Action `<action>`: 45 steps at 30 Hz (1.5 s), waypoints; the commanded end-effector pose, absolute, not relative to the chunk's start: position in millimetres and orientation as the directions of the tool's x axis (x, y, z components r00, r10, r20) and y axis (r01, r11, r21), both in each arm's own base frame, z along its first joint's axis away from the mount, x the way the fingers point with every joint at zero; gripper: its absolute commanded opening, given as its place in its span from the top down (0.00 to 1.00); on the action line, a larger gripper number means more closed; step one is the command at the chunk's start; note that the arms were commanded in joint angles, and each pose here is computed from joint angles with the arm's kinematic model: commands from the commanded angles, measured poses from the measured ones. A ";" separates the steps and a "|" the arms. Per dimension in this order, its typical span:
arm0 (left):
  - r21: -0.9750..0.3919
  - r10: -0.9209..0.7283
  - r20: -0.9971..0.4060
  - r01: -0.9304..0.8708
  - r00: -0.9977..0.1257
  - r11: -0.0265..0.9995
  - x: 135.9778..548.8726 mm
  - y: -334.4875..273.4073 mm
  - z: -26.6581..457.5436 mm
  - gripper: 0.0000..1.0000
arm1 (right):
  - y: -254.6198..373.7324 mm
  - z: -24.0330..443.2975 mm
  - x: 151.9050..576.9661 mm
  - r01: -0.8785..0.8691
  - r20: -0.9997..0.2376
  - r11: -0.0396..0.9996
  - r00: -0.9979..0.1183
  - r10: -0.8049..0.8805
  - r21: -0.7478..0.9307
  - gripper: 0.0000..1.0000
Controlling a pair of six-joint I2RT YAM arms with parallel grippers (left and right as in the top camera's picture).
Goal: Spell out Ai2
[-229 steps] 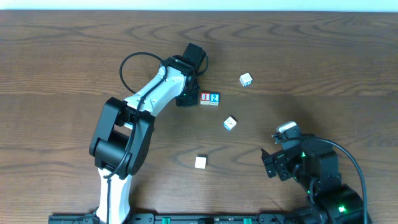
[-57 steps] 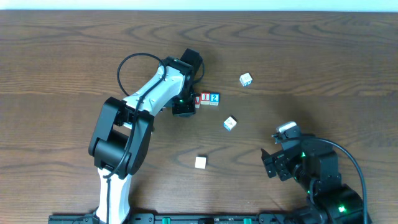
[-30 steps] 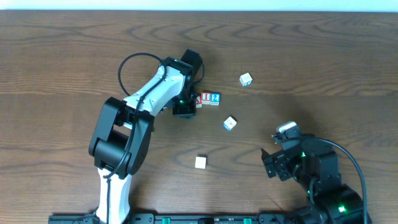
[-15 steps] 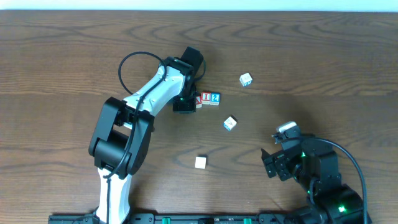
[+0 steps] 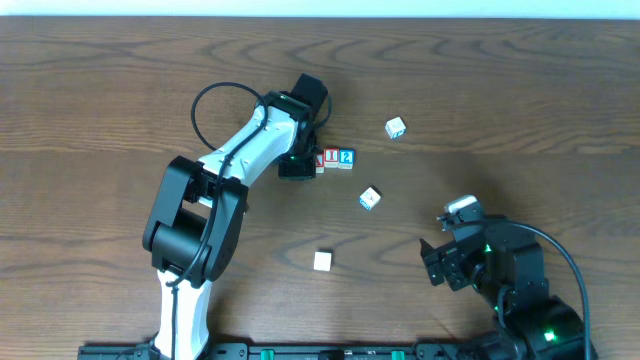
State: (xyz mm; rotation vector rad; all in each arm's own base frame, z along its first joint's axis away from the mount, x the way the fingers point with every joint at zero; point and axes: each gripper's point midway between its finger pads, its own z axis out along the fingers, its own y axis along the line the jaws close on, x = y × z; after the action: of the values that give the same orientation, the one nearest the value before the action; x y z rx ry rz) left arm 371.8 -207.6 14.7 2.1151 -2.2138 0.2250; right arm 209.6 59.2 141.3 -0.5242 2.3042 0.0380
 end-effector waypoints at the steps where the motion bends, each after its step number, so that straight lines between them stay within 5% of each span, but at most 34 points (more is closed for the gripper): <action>1: -0.060 -0.991 0.115 -0.997 -0.062 0.056 375.0 -200.4 10.1 0.60 | 56.3 141.5 210.4 -0.365 -0.692 0.922 -0.633 -0.347 -0.129 0.01; 16: -0.033 -0.991 0.117 -0.998 -0.060 0.056 369.7 -171.9 34.8 0.66 | 56.3 141.5 210.4 -0.365 -0.692 0.922 -0.633 -0.347 -0.129 0.01; 33: -0.131 -0.823 0.050 -0.821 -0.565 0.556 348.2 -203.5 70.9 0.50 | 56.3 141.5 210.4 -0.365 -0.692 0.922 -0.633 -0.347 -0.129 0.01; 45: -0.078 -0.871 0.035 -0.871 -0.489 0.486 325.0 -219.4 69.1 0.48 | 56.3 141.5 210.4 -0.365 -0.692 0.922 -0.633 -0.347 -0.129 0.01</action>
State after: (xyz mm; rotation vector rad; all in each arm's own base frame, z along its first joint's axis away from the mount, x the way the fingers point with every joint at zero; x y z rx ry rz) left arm 324.3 -217.7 57.5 1.4879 -2.7222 0.1277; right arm 209.6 59.2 141.4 -0.5242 2.3038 0.0380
